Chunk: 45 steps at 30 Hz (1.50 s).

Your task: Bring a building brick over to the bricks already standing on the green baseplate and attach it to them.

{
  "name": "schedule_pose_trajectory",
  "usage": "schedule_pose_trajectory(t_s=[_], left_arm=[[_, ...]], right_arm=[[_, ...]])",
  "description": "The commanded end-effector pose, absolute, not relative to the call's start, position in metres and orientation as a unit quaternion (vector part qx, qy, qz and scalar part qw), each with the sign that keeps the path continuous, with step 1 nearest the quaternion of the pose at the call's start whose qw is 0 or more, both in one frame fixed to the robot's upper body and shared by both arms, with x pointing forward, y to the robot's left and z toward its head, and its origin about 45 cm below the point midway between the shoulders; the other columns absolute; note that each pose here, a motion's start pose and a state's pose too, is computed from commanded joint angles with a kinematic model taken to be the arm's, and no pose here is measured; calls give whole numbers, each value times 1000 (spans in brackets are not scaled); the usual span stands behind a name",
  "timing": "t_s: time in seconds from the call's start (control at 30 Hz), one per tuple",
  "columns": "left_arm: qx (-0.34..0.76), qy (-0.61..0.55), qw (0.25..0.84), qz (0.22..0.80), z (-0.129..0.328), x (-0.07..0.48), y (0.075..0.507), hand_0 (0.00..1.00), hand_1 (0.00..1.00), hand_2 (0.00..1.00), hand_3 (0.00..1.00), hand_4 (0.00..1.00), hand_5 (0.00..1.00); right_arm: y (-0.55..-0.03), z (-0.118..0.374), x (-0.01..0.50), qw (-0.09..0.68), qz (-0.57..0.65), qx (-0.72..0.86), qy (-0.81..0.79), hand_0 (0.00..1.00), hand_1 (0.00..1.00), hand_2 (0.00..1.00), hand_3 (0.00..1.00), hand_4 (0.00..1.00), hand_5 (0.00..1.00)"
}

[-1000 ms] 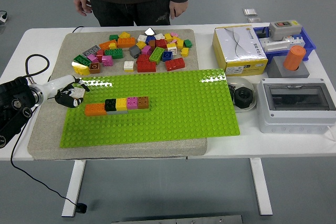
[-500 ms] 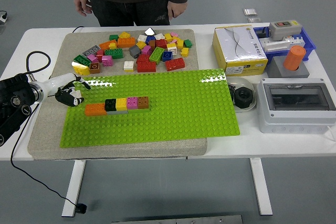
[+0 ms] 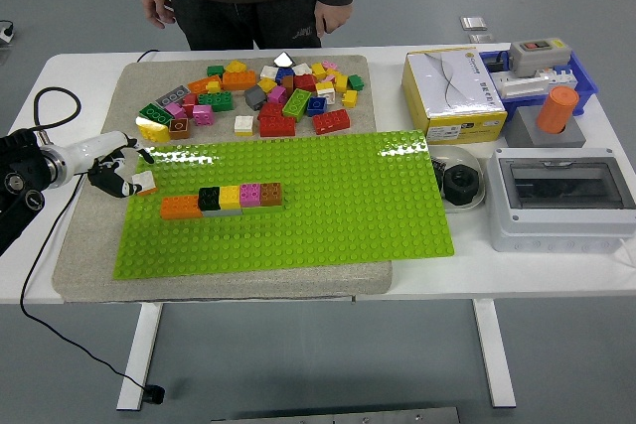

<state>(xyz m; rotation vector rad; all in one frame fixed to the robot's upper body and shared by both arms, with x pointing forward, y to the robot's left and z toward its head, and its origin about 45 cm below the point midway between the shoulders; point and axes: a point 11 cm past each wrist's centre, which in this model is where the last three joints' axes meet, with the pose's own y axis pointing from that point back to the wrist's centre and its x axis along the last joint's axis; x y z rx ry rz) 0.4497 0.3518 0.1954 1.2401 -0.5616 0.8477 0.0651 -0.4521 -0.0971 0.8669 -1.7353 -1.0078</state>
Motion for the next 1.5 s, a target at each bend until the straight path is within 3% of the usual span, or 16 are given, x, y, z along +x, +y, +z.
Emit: schedule_pose_trajectory(t_s=[0.07, 0.23, 0.27, 0.43, 0.47, 0.63, 0.67, 1.03, 1.07, 1.23, 1.27, 1.5], left_arm=[[564, -246, 689, 382, 194, 449, 357, 132, 2, 47, 836, 804, 2], [566, -235, 689, 387, 188, 449, 360, 132, 2, 47, 836, 804, 2], [564, -233, 690, 390, 187, 449, 360, 134, 2, 47, 826, 753, 2], [558, -221, 693, 399, 181, 449, 362, 134, 2, 47, 826, 753, 2], [556, -220, 694, 400, 180, 449, 362, 134, 2, 43, 767, 658, 2], [545, -210, 703, 405, 174, 447, 358, 134, 2, 43, 767, 658, 2], [544, -208, 704, 406, 173, 447, 358, 133, 2, 39, 719, 572, 2], [538, -193, 710, 411, 164, 444, 358, 130, 2, 39, 670, 556, 2], [537, -192, 710, 412, 164, 444, 358, 131, 2, 38, 589, 536, 2], [531, -187, 715, 414, 161, 443, 357, 131, 2, 38, 589, 536, 2], [530, -187, 716, 415, 161, 443, 356, 130, 2, 38, 554, 486, 2], [525, -184, 719, 416, 159, 442, 354, 128, 2, 34, 551, 496, 2]], right_arm=[[-452, -97, 65, 460, -409, 352, -705, 627, 429, 573, 708, 710, 873], [-452, -97, 66, 461, -408, 353, -704, 627, 429, 573, 708, 710, 873], [-452, -97, 66, 461, -408, 353, -704, 628, 429, 573, 708, 710, 873], [-452, -97, 66, 461, -408, 354, -704, 628, 429, 573, 708, 710, 873], [-451, -97, 66, 461, -408, 354, -704, 628, 428, 566, 708, 710, 872], [-451, -97, 65, 461, -408, 354, -704, 628, 428, 566, 708, 710, 872], [-451, -97, 65, 461, -408, 354, -704, 628, 427, 563, 707, 710, 872], [-452, -97, 67, 461, -406, 355, -705, 624, 424, 559, 707, 710, 871], [-452, -97, 67, 461, -406, 355, -705, 628, 422, 559, 706, 710, 870], [-452, -97, 68, 461, -405, 355, -705, 628, 422, 559, 706, 710, 870], [-452, -97, 68, 461, -405, 355, -705, 629, 422, 562, 707, 710, 871], [-452, -97, 68, 461, -405, 355, -705, 628, 423, 558, 705, 710, 870]])
